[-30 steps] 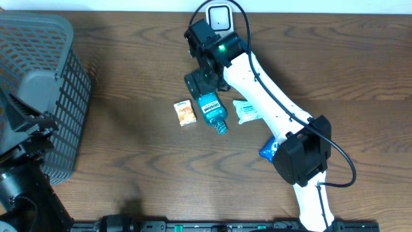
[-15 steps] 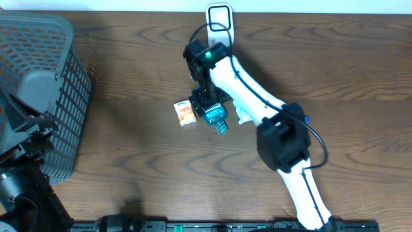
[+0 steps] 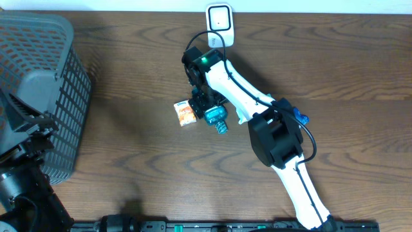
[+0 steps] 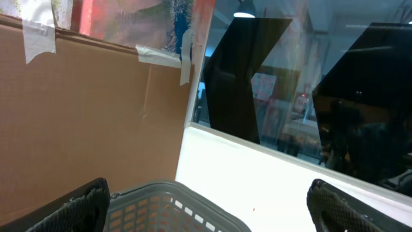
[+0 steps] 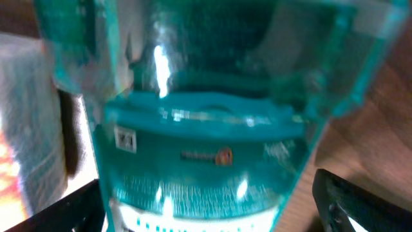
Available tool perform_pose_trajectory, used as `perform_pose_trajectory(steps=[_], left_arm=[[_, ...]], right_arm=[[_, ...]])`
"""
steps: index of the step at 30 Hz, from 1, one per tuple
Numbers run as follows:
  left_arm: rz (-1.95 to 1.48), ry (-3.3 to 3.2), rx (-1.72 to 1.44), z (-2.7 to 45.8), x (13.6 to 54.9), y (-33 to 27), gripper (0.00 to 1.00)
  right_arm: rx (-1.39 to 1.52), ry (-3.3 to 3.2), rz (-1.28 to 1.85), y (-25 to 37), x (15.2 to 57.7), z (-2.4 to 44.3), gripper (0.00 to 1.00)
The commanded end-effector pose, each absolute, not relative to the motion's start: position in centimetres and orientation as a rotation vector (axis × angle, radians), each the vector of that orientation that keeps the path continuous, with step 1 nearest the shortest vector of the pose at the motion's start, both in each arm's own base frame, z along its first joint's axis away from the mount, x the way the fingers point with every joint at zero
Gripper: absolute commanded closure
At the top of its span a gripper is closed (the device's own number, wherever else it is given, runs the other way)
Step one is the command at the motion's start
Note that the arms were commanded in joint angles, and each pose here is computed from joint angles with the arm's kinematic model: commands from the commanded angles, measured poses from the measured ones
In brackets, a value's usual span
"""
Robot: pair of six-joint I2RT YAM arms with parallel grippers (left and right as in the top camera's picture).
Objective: Scan the item barcode
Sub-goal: 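Lift the mouthwash bottle and tilt it toward the scanner, then hold the bottle's barcode label up under the scanner window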
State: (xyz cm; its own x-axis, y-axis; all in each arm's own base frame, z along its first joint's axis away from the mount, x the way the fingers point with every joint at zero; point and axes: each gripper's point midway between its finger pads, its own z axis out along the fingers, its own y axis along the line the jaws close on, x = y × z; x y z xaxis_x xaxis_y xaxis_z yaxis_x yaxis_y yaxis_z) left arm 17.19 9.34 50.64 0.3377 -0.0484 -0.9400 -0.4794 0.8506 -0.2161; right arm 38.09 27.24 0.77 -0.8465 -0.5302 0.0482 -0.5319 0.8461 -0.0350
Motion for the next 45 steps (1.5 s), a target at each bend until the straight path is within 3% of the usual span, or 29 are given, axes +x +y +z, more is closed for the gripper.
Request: perform_pose_trajectory(steps=[1, 7, 17, 19, 22, 23, 30, 32, 38, 45], left_arm=[[0.313, 1.205, -0.507, 50.6, 17.1, 9.4, 0.02], [0.313, 1.204, -0.507, 50.6, 17.1, 9.4, 0.02], [0.313, 1.204, -0.507, 50.6, 17.1, 9.4, 0.02], [0.313, 1.204, -0.507, 50.6, 17.1, 9.4, 0.02], [0.313, 1.205, -0.507, 50.6, 17.1, 9.4, 0.02], [0.313, 1.204, -0.507, 50.6, 17.1, 9.4, 0.02], [0.313, 1.204, -0.507, 50.6, 17.1, 9.4, 0.02], [0.313, 1.204, -0.507, 50.6, 17.1, 9.4, 0.02], [0.313, 1.204, -0.507, 50.6, 17.1, 9.4, 0.02], [0.313, 1.205, -0.507, 50.6, 17.1, 9.4, 0.02]], right_arm=[[0.872, -2.971, 0.07, 27.5, 38.0, -0.1, 0.14], [0.812, -2.987, 0.048, 27.8, 37.9, -0.3, 0.42], [0.761, -2.853, -0.002, 27.1, 34.8, 0.6, 0.6], [0.754, -2.83, 0.013, 26.7, 34.3, 1.0, 0.52], [0.755, -2.838, 0.008, 26.8, 34.5, 0.9, 0.25], [0.756, -2.845, 0.004, 26.9, 34.6, 0.7, 0.21], [0.728, -2.744, 0.062, 25.2, 32.1, -1.5, 0.11], [0.71, -2.721, 0.078, 24.6, 31.2, -3.0, 0.16], [0.663, -2.642, 0.101, 23.1, 28.7, -4.9, 0.54], [0.642, -2.612, 0.068, 23.7, 28.6, -2.4, 0.61]])
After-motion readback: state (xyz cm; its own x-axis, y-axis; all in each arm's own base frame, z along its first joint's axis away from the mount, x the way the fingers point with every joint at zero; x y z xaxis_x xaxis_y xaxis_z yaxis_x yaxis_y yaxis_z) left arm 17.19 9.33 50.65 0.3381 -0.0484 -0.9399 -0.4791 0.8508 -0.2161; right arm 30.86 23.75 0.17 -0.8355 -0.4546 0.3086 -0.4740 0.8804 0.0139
